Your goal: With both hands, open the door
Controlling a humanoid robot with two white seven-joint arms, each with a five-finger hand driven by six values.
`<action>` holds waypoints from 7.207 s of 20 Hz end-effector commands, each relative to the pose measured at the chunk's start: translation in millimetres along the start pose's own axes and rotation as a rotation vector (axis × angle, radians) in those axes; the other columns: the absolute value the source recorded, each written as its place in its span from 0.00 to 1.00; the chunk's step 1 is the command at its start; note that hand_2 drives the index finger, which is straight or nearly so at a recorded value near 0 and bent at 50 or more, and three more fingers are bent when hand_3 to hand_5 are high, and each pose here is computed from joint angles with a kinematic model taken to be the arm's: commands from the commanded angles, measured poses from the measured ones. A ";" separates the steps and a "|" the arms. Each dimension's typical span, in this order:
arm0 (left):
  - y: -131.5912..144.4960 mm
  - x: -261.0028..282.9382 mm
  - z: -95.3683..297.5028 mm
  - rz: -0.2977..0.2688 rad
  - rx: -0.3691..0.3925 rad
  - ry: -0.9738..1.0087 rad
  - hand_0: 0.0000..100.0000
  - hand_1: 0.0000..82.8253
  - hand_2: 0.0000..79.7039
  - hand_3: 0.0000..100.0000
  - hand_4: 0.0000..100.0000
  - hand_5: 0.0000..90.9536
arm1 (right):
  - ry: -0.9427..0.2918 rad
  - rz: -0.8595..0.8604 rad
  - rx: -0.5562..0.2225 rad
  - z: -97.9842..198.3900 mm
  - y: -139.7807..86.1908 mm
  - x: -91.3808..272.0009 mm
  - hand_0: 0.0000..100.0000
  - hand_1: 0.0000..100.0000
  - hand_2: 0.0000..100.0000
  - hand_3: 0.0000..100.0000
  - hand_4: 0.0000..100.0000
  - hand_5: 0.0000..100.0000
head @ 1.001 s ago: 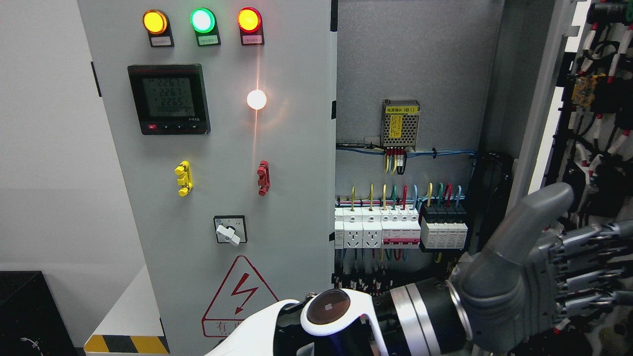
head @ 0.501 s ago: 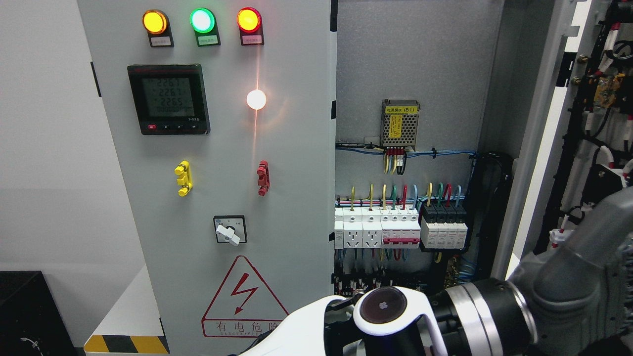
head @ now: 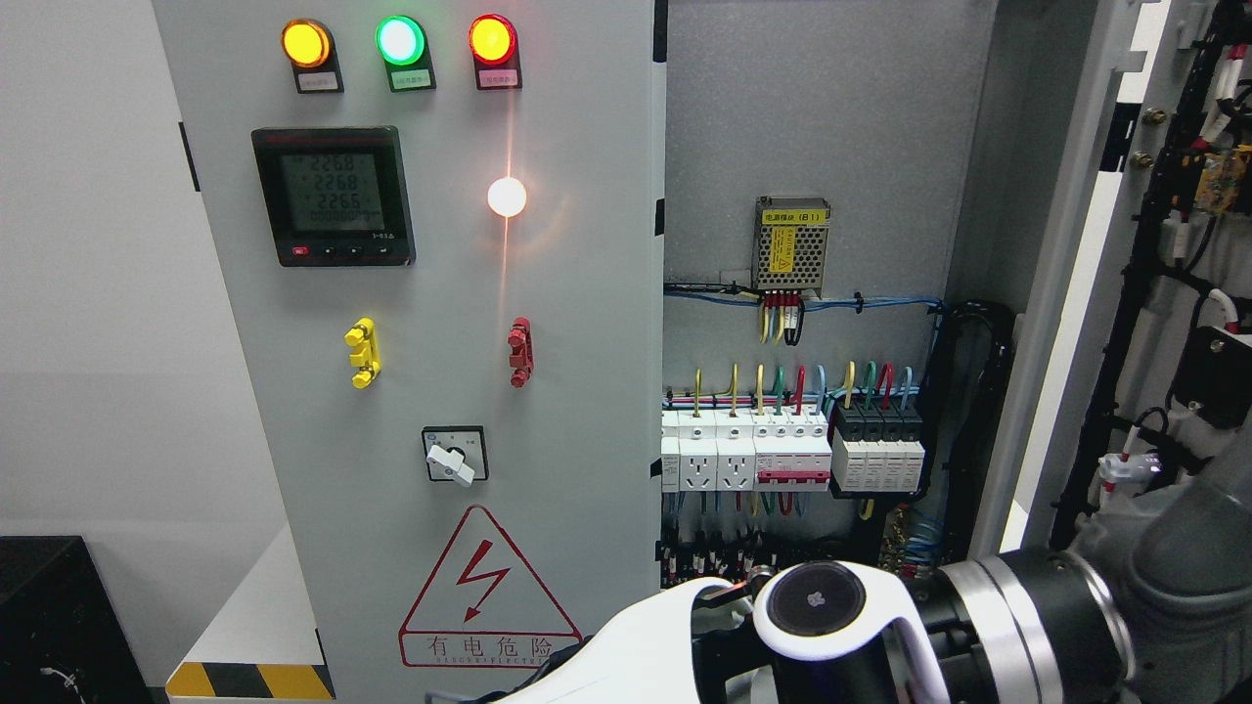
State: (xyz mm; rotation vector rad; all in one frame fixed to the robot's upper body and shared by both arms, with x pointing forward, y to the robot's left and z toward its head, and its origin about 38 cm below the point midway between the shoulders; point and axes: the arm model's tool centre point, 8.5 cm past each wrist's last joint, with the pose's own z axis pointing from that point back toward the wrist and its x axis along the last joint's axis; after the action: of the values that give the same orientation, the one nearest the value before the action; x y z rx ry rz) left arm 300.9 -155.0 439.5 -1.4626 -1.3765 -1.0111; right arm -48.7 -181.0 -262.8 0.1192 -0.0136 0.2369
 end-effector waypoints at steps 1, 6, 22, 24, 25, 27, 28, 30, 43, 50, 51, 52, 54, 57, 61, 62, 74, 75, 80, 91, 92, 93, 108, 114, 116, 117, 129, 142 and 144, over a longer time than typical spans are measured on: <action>-0.1 -11.6 -14.1 0.006 0.006 0.033 0.00 0.00 0.00 0.00 0.00 0.00 | 0.000 -0.001 0.000 0.0 0.0 0.0 0.19 0.00 0.00 0.00 0.00 0.00; -0.6 -8.9 -11.7 -0.001 0.006 0.027 0.00 0.00 0.00 0.00 0.00 0.00 | 0.000 0.001 0.000 0.0 0.0 0.0 0.19 0.00 0.00 0.00 0.00 0.00; 26.5 2.2 151.8 -0.053 0.153 0.017 0.00 0.00 0.00 0.00 0.00 0.00 | 0.001 0.001 0.000 0.0 0.0 -0.1 0.19 0.00 0.00 0.00 0.00 0.00; 32.0 -6.0 173.0 -0.036 0.196 0.029 0.00 0.00 0.00 0.00 0.00 0.00 | 0.000 0.001 0.000 0.0 0.0 0.0 0.19 0.00 0.00 0.00 0.00 0.00; 33.7 -10.4 181.6 -0.027 0.211 0.034 0.00 0.00 0.00 0.00 0.00 0.00 | 0.000 -0.001 0.000 0.0 0.0 0.0 0.19 0.00 0.00 0.00 0.00 0.00; 39.4 -20.4 198.9 -0.003 0.256 0.047 0.00 0.00 0.00 0.00 0.00 0.00 | 0.001 -0.001 0.000 0.0 0.0 -0.1 0.19 0.00 0.00 0.00 0.00 0.00; 43.1 -24.9 207.3 0.009 0.281 0.050 0.00 0.00 0.00 0.00 0.00 0.00 | 0.000 -0.001 0.000 0.0 0.0 0.0 0.19 0.00 0.00 0.00 0.00 0.00; 48.0 -44.9 229.7 0.048 0.338 0.070 0.00 0.00 0.00 0.00 0.00 0.00 | 0.000 0.001 0.000 0.0 0.0 0.0 0.19 0.00 0.00 0.00 0.00 0.00; 27.4 -224.2 379.0 0.367 0.713 0.286 0.00 0.00 0.00 0.00 0.00 0.00 | 0.000 -0.001 0.000 0.0 0.0 0.0 0.19 0.00 0.00 0.00 0.00 0.00; 5.9 -336.3 466.6 0.553 1.025 0.432 0.00 0.00 0.00 0.00 0.00 0.00 | 0.000 0.001 0.000 0.0 0.0 0.0 0.19 0.00 0.00 0.00 0.00 0.00; 1.8 -354.6 481.6 0.575 1.071 0.475 0.00 0.00 0.00 0.00 0.00 0.00 | 0.000 0.001 0.000 0.0 0.0 0.0 0.19 0.00 0.00 0.00 0.00 0.00; -6.9 -374.2 499.5 0.596 1.115 0.533 0.00 0.00 0.00 0.00 0.00 0.00 | 0.001 0.001 0.000 0.0 0.0 -0.1 0.19 0.00 0.00 0.00 0.00 0.00; -29.6 -410.2 531.1 0.642 1.191 0.635 0.00 0.00 0.00 0.00 0.00 0.00 | 0.000 0.001 0.000 0.0 0.0 0.0 0.19 0.00 0.00 0.00 0.00 0.00; -57.4 -445.5 562.4 0.707 1.295 0.700 0.00 0.00 0.00 0.00 0.00 0.00 | 0.000 -0.001 0.000 0.0 0.0 0.0 0.19 0.00 0.00 0.00 0.00 0.00; -102.4 -482.5 601.6 0.754 1.440 0.769 0.00 0.00 0.00 0.00 0.00 0.00 | 0.000 0.001 0.000 0.0 0.0 0.0 0.19 0.00 0.00 0.00 0.00 0.00; -112.5 -490.9 608.3 0.769 1.473 0.790 0.00 0.00 0.00 0.00 0.00 0.00 | 0.000 0.001 0.000 0.0 0.0 0.0 0.19 0.00 0.00 0.00 0.00 0.00; -201.1 -539.0 636.9 0.953 1.638 1.037 0.00 0.00 0.00 0.00 0.00 0.00 | 0.001 0.001 0.000 0.0 0.0 -0.1 0.19 0.00 0.00 0.00 0.00 0.00; -206.6 -539.4 639.3 0.959 1.644 1.051 0.00 0.00 0.00 0.00 0.00 0.00 | 0.000 0.001 0.000 0.0 0.0 0.0 0.19 0.00 0.00 0.00 0.00 0.00; -231.0 -549.8 631.4 0.930 1.558 1.206 0.00 0.00 0.00 0.00 0.00 0.00 | 0.001 -0.001 0.000 0.0 0.0 -0.1 0.19 0.00 0.00 0.00 0.00 0.00; -278.9 -561.6 615.4 0.969 1.485 1.398 0.00 0.00 0.00 0.00 0.00 0.00 | 0.001 0.001 0.000 0.0 0.0 -0.1 0.19 0.00 0.00 0.00 0.00 0.00; -282.8 -561.5 615.7 0.975 1.486 1.408 0.00 0.00 0.00 0.00 0.00 0.00 | 0.000 0.001 0.000 0.0 0.0 0.0 0.19 0.00 0.00 0.00 0.00 0.00; -285.9 -561.5 615.6 0.983 1.484 1.415 0.00 0.00 0.00 0.00 0.00 0.00 | 0.000 0.001 0.000 0.0 0.0 0.0 0.19 0.00 0.00 0.00 0.00 0.00; -308.7 -564.3 604.4 1.030 1.587 1.491 0.00 0.00 0.00 0.00 0.00 0.00 | -0.356 0.004 -0.018 14.1 -4.5 100.6 0.19 0.00 0.00 0.00 0.00 0.00; -310.5 -561.7 609.3 0.976 1.646 1.540 0.00 0.00 0.00 0.00 0.00 0.00 | -0.571 0.007 -0.035 50.2 -7.5 133.2 0.19 0.00 0.00 0.00 0.00 0.00; -308.1 -562.8 606.6 0.961 1.647 1.524 0.00 0.00 0.00 0.00 0.00 0.00 | -0.640 0.003 -0.034 65.4 -3.8 143.0 0.19 0.00 0.00 0.00 0.00 0.00; -307.8 -564.0 603.8 0.964 1.643 1.519 0.00 0.00 0.00 0.00 0.00 0.00 | -0.675 0.001 -0.034 73.6 -1.9 147.0 0.19 0.00 0.00 0.00 0.00 0.00; -299.0 -570.6 586.7 0.965 1.622 1.481 0.00 0.00 0.00 0.00 0.00 0.00 | -1.060 0.052 -0.051 181.6 -1.6 201.7 0.19 0.00 0.00 0.00 0.00 0.00; -290.8 -576.2 569.9 0.974 1.608 1.452 0.00 0.00 0.00 0.00 0.00 0.00 | -1.575 0.160 -0.021 296.5 12.5 238.6 0.19 0.00 0.00 0.00 0.00 0.00; -290.7 -576.2 569.9 0.974 1.610 1.450 0.00 0.00 0.00 0.00 0.00 0.00 | -1.655 0.174 -0.010 306.8 15.5 240.5 0.19 0.00 0.00 0.00 0.00 0.00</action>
State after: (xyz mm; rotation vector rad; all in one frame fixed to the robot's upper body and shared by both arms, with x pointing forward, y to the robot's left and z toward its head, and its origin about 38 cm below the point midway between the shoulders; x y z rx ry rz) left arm -11.3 233.1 -262.5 0.1593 -0.0113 0.0500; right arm 157.8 -152.4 -39.7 0.2203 -1.3478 0.2167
